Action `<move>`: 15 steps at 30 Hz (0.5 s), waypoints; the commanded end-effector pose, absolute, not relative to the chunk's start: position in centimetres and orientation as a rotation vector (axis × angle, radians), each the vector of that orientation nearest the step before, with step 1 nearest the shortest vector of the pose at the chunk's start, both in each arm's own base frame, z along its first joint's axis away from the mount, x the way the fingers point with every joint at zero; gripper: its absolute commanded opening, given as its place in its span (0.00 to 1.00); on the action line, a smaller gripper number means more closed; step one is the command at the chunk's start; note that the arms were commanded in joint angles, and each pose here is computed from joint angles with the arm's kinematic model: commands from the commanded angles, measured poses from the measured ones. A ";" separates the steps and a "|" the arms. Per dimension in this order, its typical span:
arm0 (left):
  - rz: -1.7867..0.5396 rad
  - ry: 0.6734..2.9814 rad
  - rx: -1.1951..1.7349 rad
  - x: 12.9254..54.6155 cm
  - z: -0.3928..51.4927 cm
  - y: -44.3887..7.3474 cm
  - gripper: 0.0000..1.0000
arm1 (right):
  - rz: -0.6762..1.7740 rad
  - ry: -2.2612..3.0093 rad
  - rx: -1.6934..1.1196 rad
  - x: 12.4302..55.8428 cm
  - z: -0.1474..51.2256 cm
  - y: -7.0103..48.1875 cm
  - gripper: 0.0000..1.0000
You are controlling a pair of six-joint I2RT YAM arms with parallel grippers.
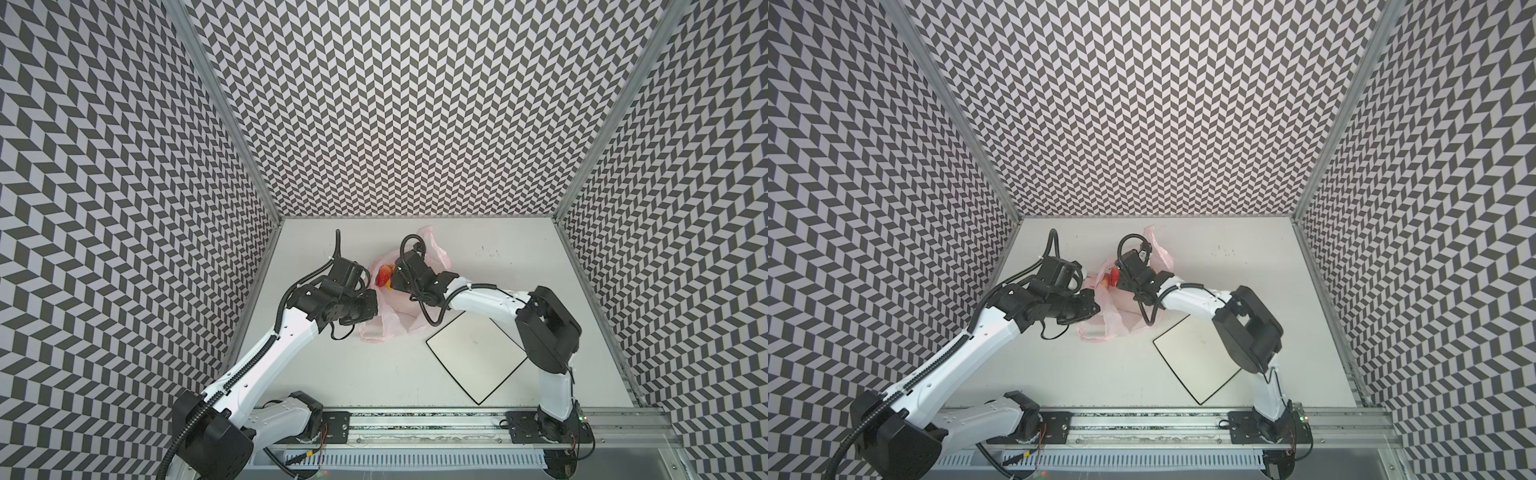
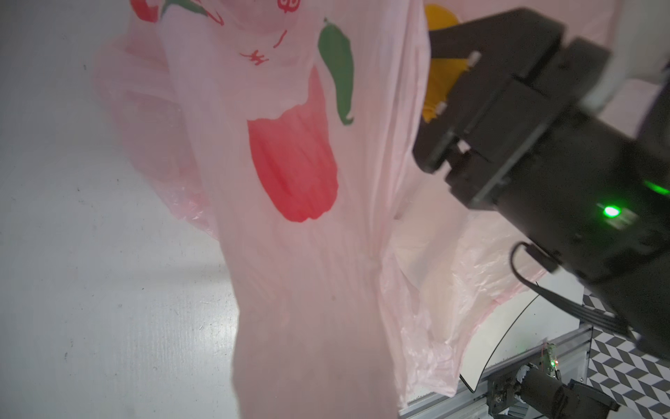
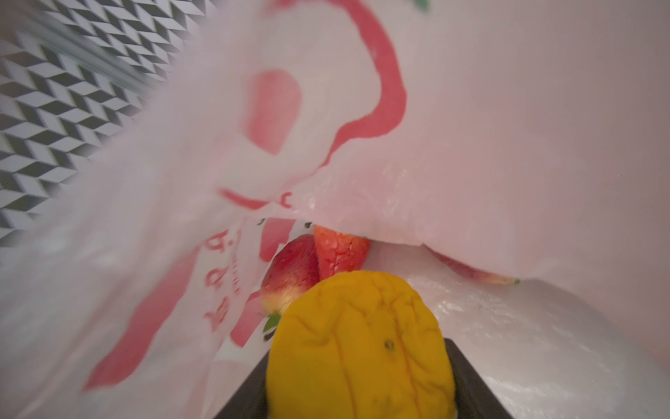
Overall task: Take the fake fruits out of the plastic bag
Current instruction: 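Lift the yellow pear out of the bag with the right gripper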
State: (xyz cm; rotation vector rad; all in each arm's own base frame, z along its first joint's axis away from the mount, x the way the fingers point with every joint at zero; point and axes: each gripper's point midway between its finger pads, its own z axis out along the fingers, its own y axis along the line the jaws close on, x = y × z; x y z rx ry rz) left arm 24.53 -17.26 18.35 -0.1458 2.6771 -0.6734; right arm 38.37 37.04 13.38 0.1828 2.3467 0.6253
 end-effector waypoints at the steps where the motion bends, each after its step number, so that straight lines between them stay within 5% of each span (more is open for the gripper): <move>1: -0.648 2.637 -0.158 25.2 18.6 -17.0 0.00 | 0.673 2.293 -0.040 36.6 16.2 37.5 0.44; 15: -0.669 2.611 -0.138 26.1 18.8 -17.7 0.00 | 0.832 2.122 -0.645 25.4 23.4 33.8 0.42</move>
